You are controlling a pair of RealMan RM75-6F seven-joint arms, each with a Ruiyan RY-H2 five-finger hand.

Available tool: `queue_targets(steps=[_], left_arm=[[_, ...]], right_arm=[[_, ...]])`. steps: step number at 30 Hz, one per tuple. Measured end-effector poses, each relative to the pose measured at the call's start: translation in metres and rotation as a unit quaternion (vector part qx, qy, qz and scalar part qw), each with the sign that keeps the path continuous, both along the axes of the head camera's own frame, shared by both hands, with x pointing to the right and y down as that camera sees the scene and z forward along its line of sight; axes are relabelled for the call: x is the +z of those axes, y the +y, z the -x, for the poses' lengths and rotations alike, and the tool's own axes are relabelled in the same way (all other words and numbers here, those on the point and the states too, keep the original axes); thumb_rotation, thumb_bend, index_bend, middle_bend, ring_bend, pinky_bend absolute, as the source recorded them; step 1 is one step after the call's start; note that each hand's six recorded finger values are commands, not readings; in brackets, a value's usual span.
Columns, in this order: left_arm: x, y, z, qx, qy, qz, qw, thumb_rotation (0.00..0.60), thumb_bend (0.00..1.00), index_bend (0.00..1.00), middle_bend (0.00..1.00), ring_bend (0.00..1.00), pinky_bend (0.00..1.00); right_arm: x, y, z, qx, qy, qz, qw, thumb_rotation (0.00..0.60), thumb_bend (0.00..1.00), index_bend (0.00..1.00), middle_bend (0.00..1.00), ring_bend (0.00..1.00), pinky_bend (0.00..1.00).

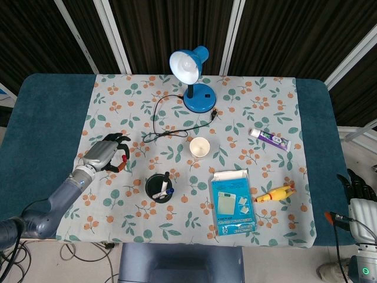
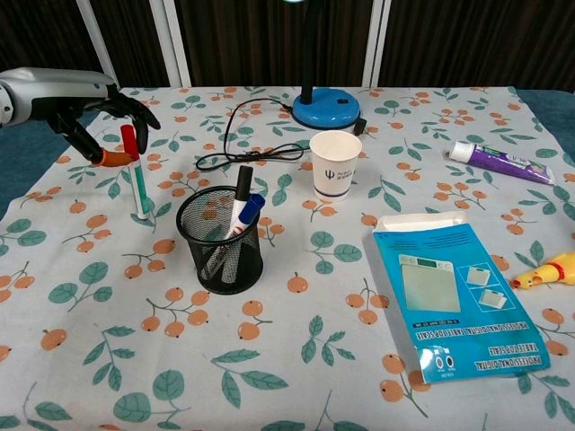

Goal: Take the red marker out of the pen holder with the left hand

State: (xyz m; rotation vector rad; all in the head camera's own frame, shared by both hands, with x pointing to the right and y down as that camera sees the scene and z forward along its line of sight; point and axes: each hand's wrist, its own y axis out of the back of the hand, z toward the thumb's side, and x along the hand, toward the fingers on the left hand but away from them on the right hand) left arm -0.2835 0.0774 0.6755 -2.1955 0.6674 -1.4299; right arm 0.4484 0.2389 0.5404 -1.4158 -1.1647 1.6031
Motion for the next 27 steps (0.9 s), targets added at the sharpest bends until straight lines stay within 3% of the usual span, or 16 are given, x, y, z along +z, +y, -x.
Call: queue_targets(steps=[4, 12, 19, 27], left_arm=[[0.004, 0.002, -0.011, 0.019, -0.015, -0.005, 0.9997, 0.600, 0.36, 0.45, 0.13, 0.00, 0.00], [0.005, 0.003, -0.029, 0.036, -0.040, -0.023, 0.9983, 0.600, 0.23, 0.06, 0.08, 0.00, 0.00], [-0.016, -0.006, -0.040, 0.023, -0.043, -0.068, 0.9965, 0.600, 0.21, 0.03, 0.06, 0.00, 0.00], [-0.071, -0.007, -0.019, 0.005, -0.055, -0.157, 0.9861, 0.600, 0.24, 0.05, 0.04, 0.00, 0.00]], right_arm=[[0.000, 0.000, 0.000, 0.000, 0.000, 0.000, 1.0000, 0.600, 0.16, 0.15, 0.05, 0.10, 0.18], [0.000, 0.000, 0.000, 0.000, -0.002, 0.000, 1.0000, 0.600, 0.16, 0.15, 0.05, 0.10, 0.18], [0.000, 0.000, 0.000, 0.000, -0.002, 0.000, 1.0000, 0.600, 0.16, 0.15, 0.05, 0.10, 0.18], [-0.001, 0.000, 0.000, -0.001, 0.001, -0.002, 1.0000, 0.600, 0.16, 0.14, 0.05, 0.10, 0.18]])
